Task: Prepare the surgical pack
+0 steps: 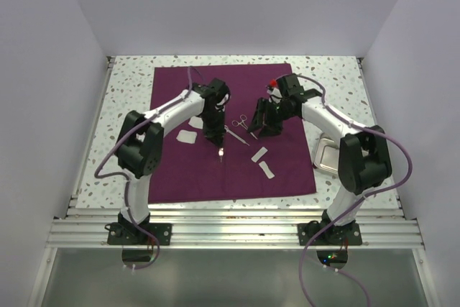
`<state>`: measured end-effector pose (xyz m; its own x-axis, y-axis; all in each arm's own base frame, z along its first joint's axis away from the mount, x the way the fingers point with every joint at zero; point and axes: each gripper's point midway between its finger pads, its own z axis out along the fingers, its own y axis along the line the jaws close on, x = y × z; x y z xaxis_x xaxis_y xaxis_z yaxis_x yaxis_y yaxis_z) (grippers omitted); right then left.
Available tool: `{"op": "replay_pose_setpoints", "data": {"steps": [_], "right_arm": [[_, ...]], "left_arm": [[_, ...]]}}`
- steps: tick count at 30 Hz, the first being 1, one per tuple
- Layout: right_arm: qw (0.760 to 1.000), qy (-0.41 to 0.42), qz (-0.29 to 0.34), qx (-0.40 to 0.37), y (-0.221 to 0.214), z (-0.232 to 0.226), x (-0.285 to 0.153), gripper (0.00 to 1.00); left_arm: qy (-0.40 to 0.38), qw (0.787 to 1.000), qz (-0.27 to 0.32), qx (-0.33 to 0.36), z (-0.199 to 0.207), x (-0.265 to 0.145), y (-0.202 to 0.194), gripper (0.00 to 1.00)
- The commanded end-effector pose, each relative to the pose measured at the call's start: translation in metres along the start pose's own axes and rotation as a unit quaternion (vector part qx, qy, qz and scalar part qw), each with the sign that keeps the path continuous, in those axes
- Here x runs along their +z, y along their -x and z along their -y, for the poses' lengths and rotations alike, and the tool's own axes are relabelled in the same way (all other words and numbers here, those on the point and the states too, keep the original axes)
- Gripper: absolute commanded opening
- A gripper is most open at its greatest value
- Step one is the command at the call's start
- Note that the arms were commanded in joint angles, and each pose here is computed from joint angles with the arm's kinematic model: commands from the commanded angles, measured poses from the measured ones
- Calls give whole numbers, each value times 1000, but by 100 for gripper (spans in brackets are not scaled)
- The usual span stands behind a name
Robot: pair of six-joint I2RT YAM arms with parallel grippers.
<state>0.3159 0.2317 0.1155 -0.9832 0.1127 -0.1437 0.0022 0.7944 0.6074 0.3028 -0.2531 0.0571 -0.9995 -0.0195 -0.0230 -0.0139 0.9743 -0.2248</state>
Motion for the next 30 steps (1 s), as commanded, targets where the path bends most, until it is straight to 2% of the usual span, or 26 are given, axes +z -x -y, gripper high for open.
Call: {"op": "replay_pose_setpoints", "data": {"steps": [1, 6, 11, 23, 30], "right_arm": [[995, 100, 21, -15, 13, -48, 1, 55], [991, 134, 23, 0, 11, -63, 8, 58], [991, 130, 28, -4, 10, -72, 11, 58], [994, 101, 39, 6, 6, -65, 24, 54], [993, 111, 40, 8, 12, -69, 29, 50]], "left_arm": [[-127, 987, 43, 87, 43, -44, 1, 0], [-210, 969, 46, 124, 67, -63, -9, 0], [-251, 956, 47, 143, 80, -75, -13, 0], [-278, 945, 52, 165, 86, -89, -16, 0], [-305, 934, 52, 177, 93, -94, -19, 0]]}}
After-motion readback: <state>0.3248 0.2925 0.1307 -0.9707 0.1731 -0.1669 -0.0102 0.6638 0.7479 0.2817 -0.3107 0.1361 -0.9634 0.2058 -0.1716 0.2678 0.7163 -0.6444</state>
